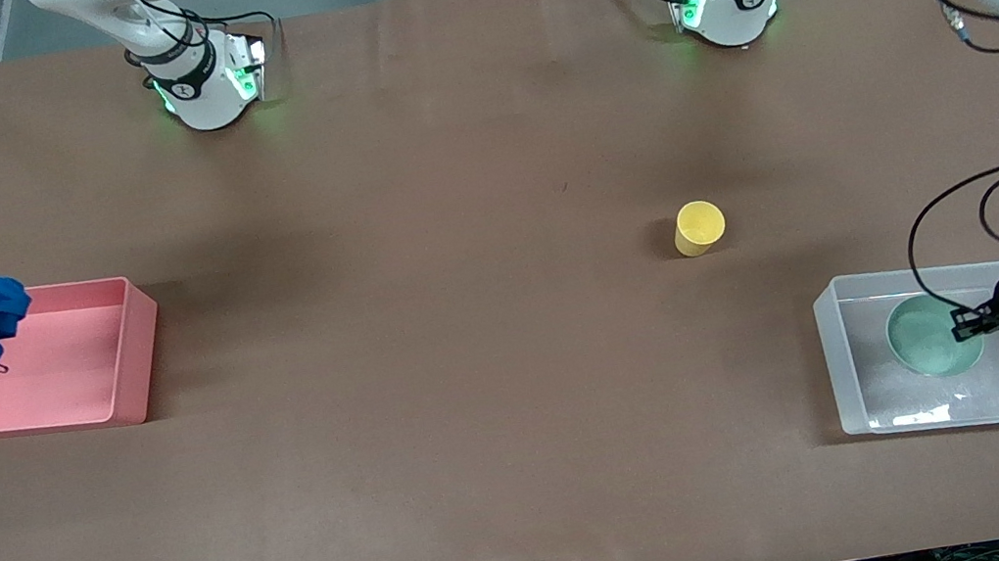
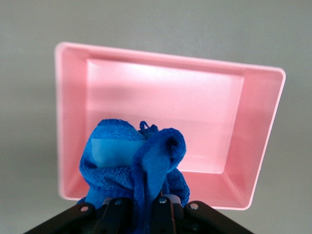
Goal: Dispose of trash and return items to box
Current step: 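Carry the cloth into the pink bin while the left gripper carries the bowl, then open the right gripper over the pink bin while the left releases the bowl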
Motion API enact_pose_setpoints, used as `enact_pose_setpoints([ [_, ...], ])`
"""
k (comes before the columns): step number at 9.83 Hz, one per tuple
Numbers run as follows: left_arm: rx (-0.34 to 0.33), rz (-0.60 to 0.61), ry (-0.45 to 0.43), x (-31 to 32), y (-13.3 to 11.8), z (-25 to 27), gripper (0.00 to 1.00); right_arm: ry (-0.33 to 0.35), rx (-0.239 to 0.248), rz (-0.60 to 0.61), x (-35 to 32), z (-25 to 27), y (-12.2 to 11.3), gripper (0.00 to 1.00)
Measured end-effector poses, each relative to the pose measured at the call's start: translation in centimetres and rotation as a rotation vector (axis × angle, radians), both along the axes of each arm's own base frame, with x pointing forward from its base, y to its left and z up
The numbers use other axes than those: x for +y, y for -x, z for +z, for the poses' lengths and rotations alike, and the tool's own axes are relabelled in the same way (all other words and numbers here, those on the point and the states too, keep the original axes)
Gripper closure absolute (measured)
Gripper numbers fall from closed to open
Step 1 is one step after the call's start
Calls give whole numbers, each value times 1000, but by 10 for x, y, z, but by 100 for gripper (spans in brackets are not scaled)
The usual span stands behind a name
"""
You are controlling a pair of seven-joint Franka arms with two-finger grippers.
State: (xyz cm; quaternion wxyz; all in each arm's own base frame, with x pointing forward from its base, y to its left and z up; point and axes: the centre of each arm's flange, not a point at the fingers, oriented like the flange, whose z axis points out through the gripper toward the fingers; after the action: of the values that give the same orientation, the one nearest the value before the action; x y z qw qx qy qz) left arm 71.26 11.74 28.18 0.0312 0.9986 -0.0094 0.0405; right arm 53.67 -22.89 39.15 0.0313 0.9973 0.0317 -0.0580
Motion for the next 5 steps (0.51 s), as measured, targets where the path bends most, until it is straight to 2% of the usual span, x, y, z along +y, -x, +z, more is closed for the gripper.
enact_pose_setpoints([
  [2, 12, -19, 10, 5, -1, -28, 96, 14, -38, 12, 2, -48, 10, 84],
  [5, 8, -23, 0, 2, -1, -47, 96, 25, -66, -2, 7, -124, 25, 84],
])
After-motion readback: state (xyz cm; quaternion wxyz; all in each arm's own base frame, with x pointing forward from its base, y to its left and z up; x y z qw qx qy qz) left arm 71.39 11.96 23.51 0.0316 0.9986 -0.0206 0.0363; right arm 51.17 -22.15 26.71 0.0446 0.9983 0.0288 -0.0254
